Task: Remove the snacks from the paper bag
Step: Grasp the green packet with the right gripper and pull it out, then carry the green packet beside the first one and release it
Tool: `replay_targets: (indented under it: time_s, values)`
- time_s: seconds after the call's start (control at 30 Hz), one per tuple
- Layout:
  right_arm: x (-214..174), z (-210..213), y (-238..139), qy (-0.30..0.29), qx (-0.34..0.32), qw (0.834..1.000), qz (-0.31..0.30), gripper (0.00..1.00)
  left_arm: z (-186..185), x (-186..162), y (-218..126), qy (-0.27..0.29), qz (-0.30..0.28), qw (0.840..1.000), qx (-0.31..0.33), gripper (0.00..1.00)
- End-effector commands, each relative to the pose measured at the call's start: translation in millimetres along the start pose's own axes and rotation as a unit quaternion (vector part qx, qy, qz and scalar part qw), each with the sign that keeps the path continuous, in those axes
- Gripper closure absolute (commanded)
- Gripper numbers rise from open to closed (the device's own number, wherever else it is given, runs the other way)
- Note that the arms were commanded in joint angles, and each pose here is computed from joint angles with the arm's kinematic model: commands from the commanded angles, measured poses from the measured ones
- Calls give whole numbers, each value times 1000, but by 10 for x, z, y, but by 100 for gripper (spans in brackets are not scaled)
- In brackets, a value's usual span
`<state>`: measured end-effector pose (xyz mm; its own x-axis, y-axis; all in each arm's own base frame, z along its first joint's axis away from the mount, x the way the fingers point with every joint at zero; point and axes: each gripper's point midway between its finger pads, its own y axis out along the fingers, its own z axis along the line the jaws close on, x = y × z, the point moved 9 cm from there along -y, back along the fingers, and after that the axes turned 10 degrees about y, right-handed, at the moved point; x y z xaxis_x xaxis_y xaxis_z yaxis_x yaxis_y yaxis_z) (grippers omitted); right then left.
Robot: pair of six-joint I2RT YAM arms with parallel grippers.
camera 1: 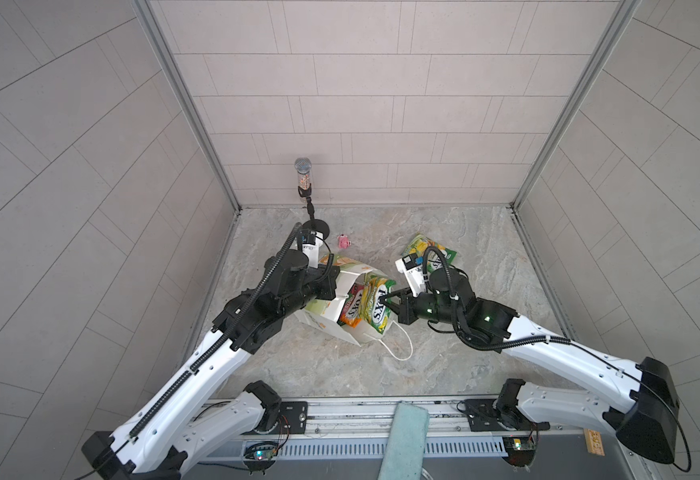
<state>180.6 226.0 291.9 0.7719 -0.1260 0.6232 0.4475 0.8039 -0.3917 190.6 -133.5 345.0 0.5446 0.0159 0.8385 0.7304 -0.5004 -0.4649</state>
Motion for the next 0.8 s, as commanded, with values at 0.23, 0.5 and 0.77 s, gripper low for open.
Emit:
replay_targets:
  time_s: [0.23, 0.5, 0.77]
  values:
    - [214, 303, -618, -73, 19, 996, -56, 100, -22, 60, 5, -8, -14, 1000, -3, 100]
    - [324, 125, -958, -60, -28, 993, -98, 100, -31, 49, 10, -7, -10, 1000, -10, 100]
    - [496, -282, -1315, -2, -111, 983, -147, 100, -38, 50, 10, -5, -10, 1000, -13, 100]
